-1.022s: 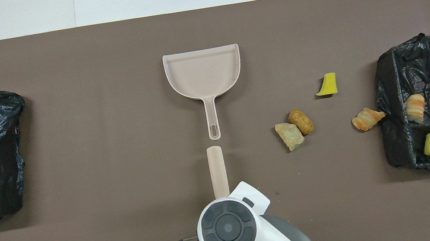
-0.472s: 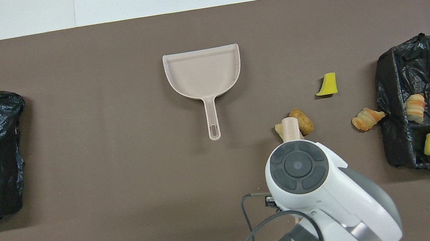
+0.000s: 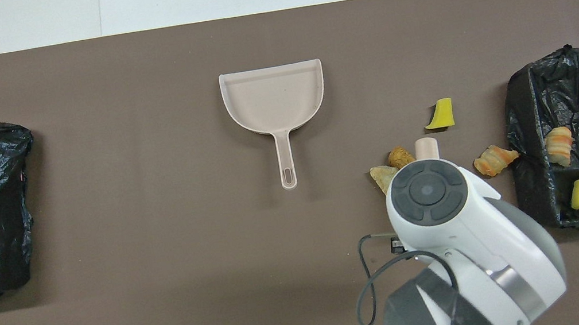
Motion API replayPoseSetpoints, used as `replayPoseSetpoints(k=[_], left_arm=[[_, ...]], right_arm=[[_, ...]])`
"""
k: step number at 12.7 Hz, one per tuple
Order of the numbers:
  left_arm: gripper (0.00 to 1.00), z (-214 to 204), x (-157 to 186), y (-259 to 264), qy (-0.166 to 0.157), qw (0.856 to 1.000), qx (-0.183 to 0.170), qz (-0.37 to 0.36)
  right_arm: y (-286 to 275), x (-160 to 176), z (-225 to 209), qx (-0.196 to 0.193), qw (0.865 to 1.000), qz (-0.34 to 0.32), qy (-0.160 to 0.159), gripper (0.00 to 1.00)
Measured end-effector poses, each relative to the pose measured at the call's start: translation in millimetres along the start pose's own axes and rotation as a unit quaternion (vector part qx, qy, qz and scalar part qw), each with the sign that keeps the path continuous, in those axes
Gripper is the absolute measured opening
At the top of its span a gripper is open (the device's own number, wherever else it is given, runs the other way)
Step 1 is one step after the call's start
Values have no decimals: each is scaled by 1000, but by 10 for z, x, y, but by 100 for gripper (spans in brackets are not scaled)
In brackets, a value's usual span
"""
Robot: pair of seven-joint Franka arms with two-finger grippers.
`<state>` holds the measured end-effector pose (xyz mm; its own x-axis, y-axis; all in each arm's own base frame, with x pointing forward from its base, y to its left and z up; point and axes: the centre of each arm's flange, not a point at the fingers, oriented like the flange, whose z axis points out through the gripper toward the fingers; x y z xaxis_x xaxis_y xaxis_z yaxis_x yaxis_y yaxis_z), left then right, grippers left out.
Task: Sweep and dump trash in bin
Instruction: 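Move the brush to the remaining bread pieces with the right gripper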
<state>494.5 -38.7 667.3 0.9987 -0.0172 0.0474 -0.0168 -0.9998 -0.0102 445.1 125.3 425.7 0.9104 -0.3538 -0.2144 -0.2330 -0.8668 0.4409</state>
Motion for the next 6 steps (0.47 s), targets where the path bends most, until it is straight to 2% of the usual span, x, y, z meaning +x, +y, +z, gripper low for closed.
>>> replayPoseSetpoints(k=[3,6], left_arm=[[100,0,0,0,0,1000,0,0],[100,0,0,0,0,1000,0,0]], right_arm=[[222,113,236,-3,1000,18,-24,26],[334,103,524,6,999,29,-23,26]])
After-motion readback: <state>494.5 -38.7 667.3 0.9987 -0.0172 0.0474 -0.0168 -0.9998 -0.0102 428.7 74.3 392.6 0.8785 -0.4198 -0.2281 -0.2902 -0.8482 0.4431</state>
